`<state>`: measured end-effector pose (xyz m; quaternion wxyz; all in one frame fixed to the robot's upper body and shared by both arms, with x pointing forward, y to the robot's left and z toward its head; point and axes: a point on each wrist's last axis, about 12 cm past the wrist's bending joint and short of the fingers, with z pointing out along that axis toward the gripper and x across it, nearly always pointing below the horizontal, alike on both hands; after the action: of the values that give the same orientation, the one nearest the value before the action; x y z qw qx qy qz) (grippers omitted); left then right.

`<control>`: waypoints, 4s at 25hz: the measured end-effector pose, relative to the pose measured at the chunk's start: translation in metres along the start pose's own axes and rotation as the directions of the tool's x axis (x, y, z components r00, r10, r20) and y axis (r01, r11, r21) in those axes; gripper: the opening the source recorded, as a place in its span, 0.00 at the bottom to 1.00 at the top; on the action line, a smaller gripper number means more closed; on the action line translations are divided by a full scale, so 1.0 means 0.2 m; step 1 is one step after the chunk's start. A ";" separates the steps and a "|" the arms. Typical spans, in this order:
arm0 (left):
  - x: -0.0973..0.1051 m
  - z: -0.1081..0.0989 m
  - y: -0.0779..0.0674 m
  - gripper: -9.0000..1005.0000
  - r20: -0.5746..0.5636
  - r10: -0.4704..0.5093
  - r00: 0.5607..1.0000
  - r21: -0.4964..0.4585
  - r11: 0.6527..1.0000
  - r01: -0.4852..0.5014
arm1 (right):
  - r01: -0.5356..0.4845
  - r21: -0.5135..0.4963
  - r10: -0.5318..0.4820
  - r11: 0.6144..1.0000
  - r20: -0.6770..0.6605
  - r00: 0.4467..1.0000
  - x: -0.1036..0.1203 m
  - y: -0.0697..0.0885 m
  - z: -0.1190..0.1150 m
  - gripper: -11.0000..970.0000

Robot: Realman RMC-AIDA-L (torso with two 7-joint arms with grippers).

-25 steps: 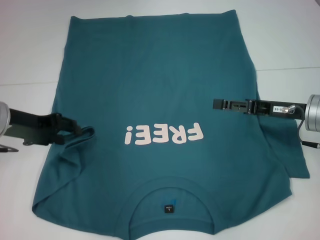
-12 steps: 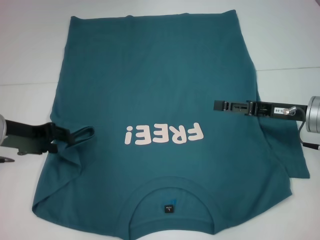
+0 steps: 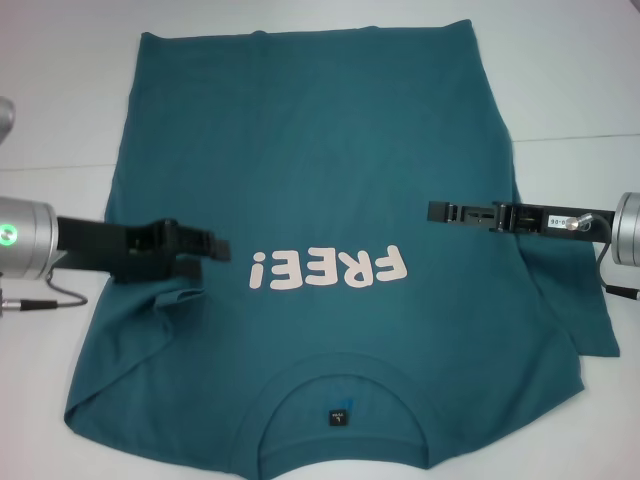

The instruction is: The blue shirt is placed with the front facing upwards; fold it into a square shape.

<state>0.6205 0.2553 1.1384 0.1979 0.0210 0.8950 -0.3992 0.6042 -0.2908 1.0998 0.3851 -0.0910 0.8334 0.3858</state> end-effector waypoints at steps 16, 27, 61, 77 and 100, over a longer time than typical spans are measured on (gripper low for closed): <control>0.05 -0.03 0.16 0.54 0.076 -0.130 0.989 -0.096 0.986 0.137 | 0.000 -0.001 0.000 1.000 -0.002 1.000 0.01 0.00 0.00 0.94; 0.12 0.07 0.13 0.54 0.006 -0.118 0.993 -0.098 0.988 0.118 | -0.001 0.000 0.001 1.000 -0.001 1.000 0.01 0.00 0.01 0.94; 0.13 0.02 0.23 0.54 0.081 -0.183 0.980 -0.184 0.963 0.195 | -0.003 0.003 0.003 1.000 0.000 1.000 0.01 0.00 0.00 0.94; 0.09 0.11 0.07 0.54 0.024 -0.105 0.994 -0.032 0.994 0.105 | 0.006 0.007 -0.006 1.000 0.001 1.000 0.03 -0.01 -0.01 0.94; 0.18 -0.04 0.21 0.54 0.084 -0.092 0.992 -0.024 0.995 0.094 | -0.030 -0.045 0.030 0.999 -0.002 1.000 -0.03 0.02 -0.03 0.94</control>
<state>0.5934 0.2854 1.1009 0.2163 -0.0401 0.8916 -0.3958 0.6030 -0.2928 1.1082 0.3766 -0.0870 0.8261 0.4101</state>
